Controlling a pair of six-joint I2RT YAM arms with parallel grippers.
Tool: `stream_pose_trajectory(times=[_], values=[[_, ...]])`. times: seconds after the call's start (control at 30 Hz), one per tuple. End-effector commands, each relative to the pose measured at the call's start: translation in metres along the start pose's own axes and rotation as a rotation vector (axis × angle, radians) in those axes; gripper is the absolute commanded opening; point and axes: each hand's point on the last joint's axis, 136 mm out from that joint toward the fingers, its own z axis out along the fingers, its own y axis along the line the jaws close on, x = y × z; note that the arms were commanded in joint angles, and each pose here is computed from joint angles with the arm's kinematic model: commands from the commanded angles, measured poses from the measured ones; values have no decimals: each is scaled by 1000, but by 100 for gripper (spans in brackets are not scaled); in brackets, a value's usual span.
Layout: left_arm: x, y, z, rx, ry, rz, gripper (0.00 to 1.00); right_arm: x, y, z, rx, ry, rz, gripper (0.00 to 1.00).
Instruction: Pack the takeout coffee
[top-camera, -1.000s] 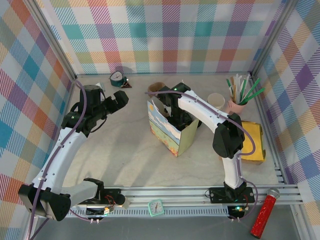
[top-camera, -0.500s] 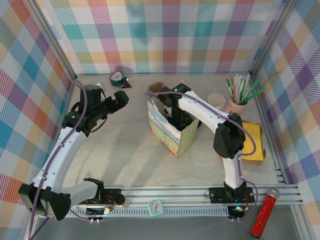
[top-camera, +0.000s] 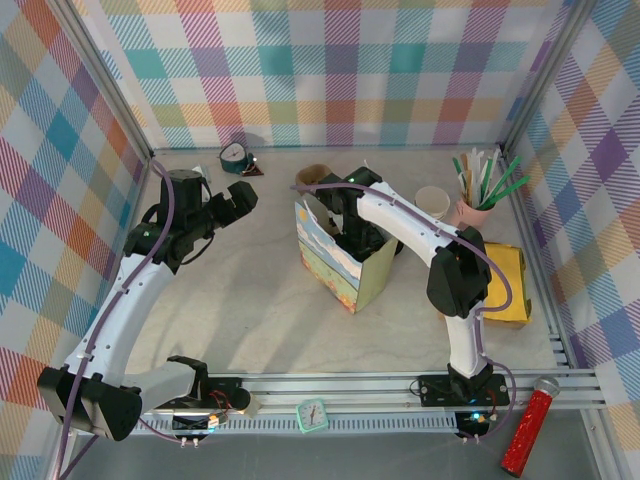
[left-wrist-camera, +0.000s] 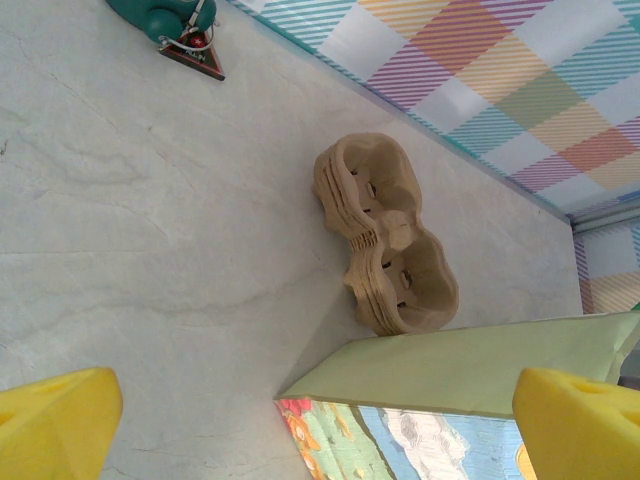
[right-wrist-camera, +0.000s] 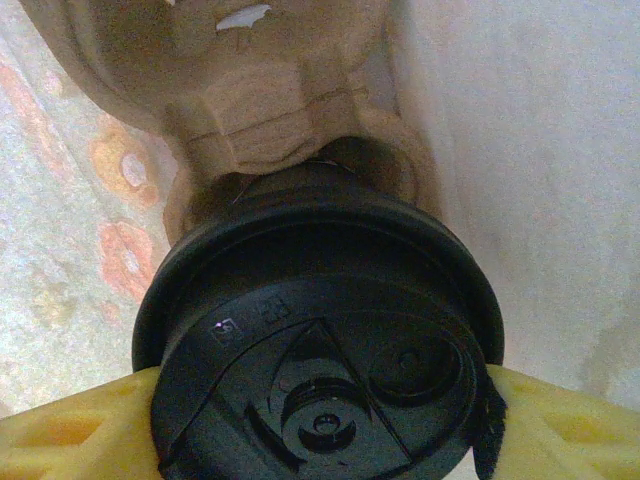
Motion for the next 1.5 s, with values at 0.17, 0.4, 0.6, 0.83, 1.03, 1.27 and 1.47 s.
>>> stream_pose_trajectory(times=[0.17, 0.4, 0.6, 0.83, 1.03, 1.27, 1.47], values=[[-9, -8, -5, 26, -15, 3, 100, 4, -4, 12, 6, 37, 11, 70], [-9, -8, -4, 24, -15, 4, 100, 4, -4, 14, 8, 39, 10, 70], [-10, -8, -5, 26, -17, 3, 100, 5, -3, 19, 1, 47, 10, 70], [-10, -8, -6, 27, -19, 4, 100, 5, -3, 22, 2, 51, 13, 70], [-11, -9, -6, 27, -20, 5, 100, 3, -4, 16, 5, 34, 14, 72], [-9, -8, -6, 27, -18, 4, 100, 0, -4, 12, 5, 26, 13, 74], [-10, -8, -6, 27, -18, 4, 100, -1, -4, 7, 5, 14, 16, 77]])
